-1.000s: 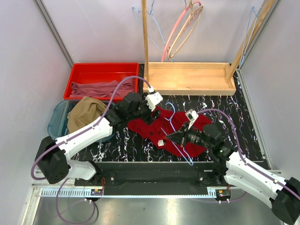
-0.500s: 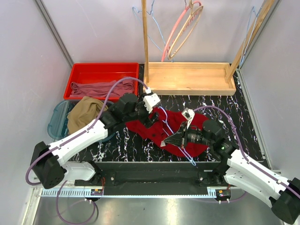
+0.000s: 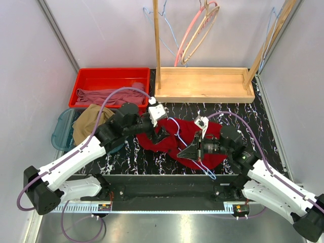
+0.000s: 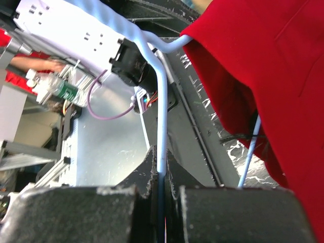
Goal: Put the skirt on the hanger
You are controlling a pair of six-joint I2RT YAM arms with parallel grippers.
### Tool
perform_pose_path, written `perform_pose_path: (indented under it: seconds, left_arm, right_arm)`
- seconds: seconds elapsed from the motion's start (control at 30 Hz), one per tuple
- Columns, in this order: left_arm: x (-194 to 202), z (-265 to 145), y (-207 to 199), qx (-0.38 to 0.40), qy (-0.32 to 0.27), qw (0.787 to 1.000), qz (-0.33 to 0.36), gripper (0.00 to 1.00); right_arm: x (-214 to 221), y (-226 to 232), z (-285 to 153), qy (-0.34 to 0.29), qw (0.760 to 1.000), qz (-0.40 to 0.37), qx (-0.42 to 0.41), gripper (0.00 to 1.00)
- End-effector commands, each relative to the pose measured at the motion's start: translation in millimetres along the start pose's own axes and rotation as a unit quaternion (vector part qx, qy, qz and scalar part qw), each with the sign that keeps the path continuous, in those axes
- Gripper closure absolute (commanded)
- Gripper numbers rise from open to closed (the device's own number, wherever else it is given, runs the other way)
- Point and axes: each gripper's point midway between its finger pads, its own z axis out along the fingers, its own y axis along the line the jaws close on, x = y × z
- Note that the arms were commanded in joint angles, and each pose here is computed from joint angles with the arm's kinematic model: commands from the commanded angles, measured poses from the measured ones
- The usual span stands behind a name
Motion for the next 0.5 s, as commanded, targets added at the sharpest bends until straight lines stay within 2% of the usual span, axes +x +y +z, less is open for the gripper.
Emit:
perform_pose_path:
  seconds: [0.0,0.3,0.47]
  left_arm:
    - [-22.9,-7.2,-14.7,0.034,-0.039,0.999,0.014,0.15]
    - [-27.8,-8.9,-37.3,0.101,-0.052,0.993,0.021,0.16]
    - [-20.3,-8.2,-61.4,0.179,-0.038,0.983,0.018,0.31]
  right_arm:
    - [-15.3,26.2,-1.0,0.001,0.998,-0.032,-0.049,1.00]
    - [-16.0,36.2,-1.2,0.007,0.997,-0.029,-0.074,1.00]
    - [-17.7,41.2,-2.1,0.007,0.996,-0.030,-0.084,1.00]
